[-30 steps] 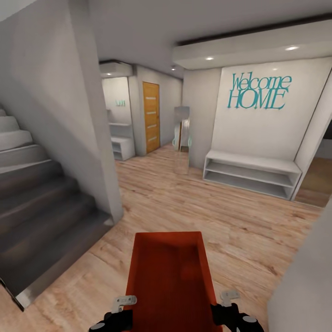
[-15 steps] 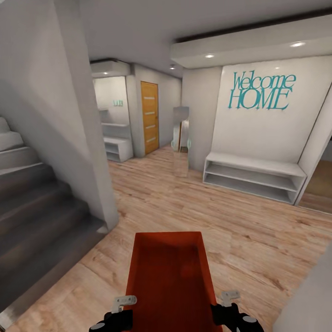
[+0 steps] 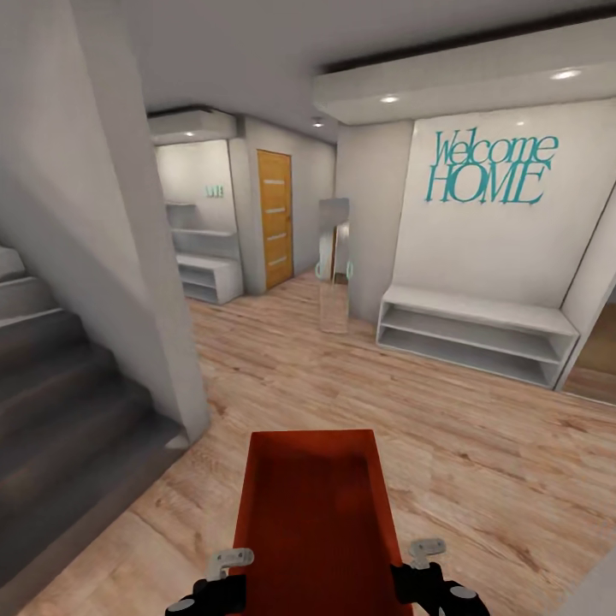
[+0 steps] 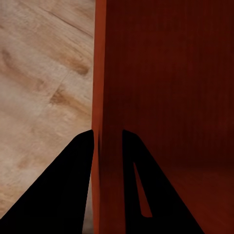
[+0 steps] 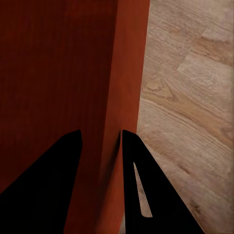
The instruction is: Move the two storage containers from the living room to the garage. In the garage, place one container on the floor and stack the other container on top of it (either order is fine).
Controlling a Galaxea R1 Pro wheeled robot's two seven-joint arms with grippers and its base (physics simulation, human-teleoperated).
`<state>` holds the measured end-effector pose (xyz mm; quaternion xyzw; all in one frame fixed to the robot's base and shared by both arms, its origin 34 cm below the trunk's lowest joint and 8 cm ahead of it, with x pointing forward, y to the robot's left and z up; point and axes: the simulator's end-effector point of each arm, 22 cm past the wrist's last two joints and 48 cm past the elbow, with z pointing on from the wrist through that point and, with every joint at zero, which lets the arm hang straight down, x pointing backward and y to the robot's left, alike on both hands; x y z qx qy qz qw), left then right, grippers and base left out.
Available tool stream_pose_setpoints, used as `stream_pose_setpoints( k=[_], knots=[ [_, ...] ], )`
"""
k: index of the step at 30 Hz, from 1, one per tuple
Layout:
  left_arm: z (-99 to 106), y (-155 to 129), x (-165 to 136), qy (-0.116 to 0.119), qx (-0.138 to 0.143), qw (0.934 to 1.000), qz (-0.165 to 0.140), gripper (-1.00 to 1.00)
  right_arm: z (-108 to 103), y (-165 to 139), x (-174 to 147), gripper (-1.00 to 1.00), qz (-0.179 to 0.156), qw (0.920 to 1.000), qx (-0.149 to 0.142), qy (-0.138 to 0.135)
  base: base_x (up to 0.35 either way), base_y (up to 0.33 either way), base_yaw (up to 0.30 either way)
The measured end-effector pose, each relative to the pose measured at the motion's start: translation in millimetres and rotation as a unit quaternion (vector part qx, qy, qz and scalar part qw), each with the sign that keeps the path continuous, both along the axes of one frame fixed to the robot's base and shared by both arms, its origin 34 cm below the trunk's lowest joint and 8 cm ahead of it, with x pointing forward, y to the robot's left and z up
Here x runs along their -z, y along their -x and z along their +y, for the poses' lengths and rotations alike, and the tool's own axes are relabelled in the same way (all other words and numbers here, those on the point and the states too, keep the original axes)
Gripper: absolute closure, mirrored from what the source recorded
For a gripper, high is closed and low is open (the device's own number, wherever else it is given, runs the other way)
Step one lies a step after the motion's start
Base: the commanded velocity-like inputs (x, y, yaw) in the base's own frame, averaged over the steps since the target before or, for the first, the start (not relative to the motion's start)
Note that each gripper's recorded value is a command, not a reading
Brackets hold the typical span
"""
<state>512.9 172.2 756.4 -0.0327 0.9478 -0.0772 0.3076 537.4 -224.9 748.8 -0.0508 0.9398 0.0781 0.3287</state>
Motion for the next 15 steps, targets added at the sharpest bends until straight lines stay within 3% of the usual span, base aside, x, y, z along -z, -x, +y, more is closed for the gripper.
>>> stream_pose_setpoints(
  k=[15],
  knots=[
    [0.8,-0.1,0.0,0.0,0.0,1.0,0.0,1.0,0.8,-0.1,0.0,1.0,0.0,1.0,0.0,0.0,0.33,-0.005,0.0]
  ],
)
